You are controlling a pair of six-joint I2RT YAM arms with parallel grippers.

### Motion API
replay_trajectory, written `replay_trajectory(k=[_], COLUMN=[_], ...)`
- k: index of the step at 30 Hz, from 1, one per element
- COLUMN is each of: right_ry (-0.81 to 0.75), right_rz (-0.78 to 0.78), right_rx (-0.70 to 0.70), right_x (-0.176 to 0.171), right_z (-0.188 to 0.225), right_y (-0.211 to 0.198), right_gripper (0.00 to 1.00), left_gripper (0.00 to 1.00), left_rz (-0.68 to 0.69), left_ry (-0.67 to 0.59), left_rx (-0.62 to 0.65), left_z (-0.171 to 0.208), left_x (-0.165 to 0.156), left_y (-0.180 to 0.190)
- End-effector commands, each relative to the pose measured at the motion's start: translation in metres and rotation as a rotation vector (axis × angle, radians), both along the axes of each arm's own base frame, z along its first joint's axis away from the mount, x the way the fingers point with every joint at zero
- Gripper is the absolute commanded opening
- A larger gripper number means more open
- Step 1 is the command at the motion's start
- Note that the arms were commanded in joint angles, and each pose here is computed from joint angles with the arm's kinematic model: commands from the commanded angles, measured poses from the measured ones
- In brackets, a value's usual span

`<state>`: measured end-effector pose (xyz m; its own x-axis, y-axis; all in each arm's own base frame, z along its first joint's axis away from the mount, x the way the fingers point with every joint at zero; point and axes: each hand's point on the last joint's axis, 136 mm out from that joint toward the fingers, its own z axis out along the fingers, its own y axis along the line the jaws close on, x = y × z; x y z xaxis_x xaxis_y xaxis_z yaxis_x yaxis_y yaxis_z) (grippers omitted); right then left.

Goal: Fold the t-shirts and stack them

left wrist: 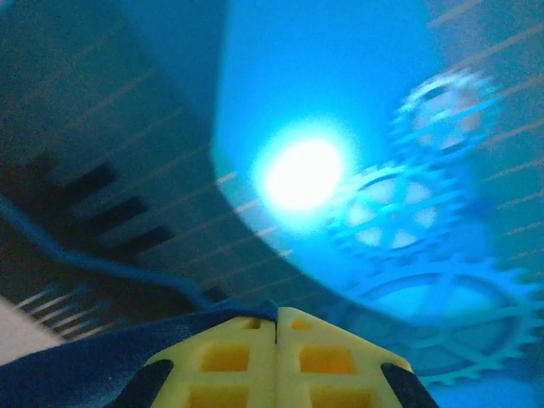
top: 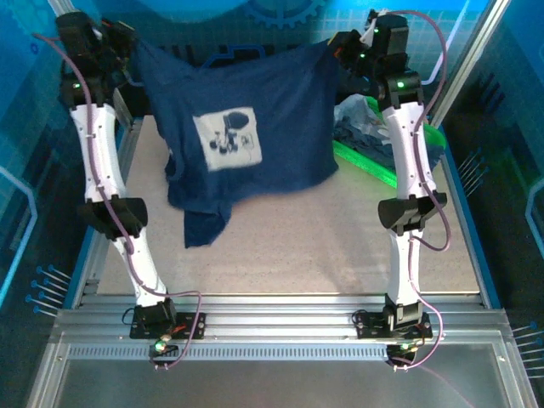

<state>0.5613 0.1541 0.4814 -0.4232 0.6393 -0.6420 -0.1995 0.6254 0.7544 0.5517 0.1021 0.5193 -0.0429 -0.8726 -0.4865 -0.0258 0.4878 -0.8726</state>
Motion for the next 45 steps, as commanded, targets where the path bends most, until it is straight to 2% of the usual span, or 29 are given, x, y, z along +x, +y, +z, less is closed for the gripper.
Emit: replay_trajectory(k=[1,4,6,8,10,12,14,17,20,22,25,27,31,35,45], right_ry=[-0.188,-0.210,-0.195,-0.147,-0.064,0.033,0.141,0.325,0.546,0.682,0.855,0.944,1.079,1.134,1.194], right_rz=[-0.009,-0.030,-0.026,0.006,0.065,0.132,0.199,0.222,0.195,0.178,0.167,0.164,0.100,0.005,-0.196], right_rx=[0.056,0.083,0.093,0.081,0.058,0.016,-0.036,-0.098,-0.128,-0.165,-0.263,-0.326,-0.419,-0.486,-0.542], right_x=[-0.029,-0.035,-0.036,-0.036,-0.036,-0.040,-0.053,-0.085,-0.124,-0.149,-0.177,-0.189,-0.212,-0.232,-0.277], right_z=[0.073,0.085,0.083,0.069,0.043,0.009,-0.036,-0.116,-0.216,-0.277,-0.349,-0.380,-0.414,-0.414,-0.406], right_y=[-0.024,-0.039,-0.045,-0.041,-0.028,-0.009,0.014,0.030,0.029,0.022,0.009,-0.001,-0.024,-0.049,-0.096], right_gripper=[0.00,0.00,0.00,0.00,0.00,0.00,0.00,0.00,0.00,0.00,0.00,0.00,0.00,0.00,0.00], left_gripper=[0.00,0.00,0.00,0.00,0.00,0.00,0.00,0.00,0.00,0.00,0.00,0.00,0.00,0.00,0.00], left_rz=[-0.075,-0.058,-0.061,-0.083,-0.092,-0.075,-0.031,0.056,0.005,-0.025,-0.054,-0.077,-0.130,-0.142,-0.185], left_ry=[-0.455,-0.546,-0.543,-0.466,-0.336,-0.178,-0.007,0.312,0.578,0.707,0.849,0.924,1.044,1.092,1.068], left_rx=[0.127,0.169,0.161,0.150,0.163,0.152,0.103,0.032,-0.069,-0.137,-0.236,-0.312,-0.374,-0.371,-0.394], left_z=[0.165,0.197,0.201,0.184,0.147,0.089,0.012,-0.118,-0.250,-0.319,-0.394,-0.427,-0.458,-0.460,-0.458], left_x=[-0.117,-0.158,-0.172,-0.171,-0.168,-0.167,-0.178,-0.218,-0.256,-0.281,-0.316,-0.332,-0.355,-0.364,-0.346], left_y=[-0.034,-0.041,-0.045,-0.051,-0.062,-0.071,-0.071,-0.067,-0.085,-0.100,-0.120,-0.133,-0.155,-0.162,-0.185])
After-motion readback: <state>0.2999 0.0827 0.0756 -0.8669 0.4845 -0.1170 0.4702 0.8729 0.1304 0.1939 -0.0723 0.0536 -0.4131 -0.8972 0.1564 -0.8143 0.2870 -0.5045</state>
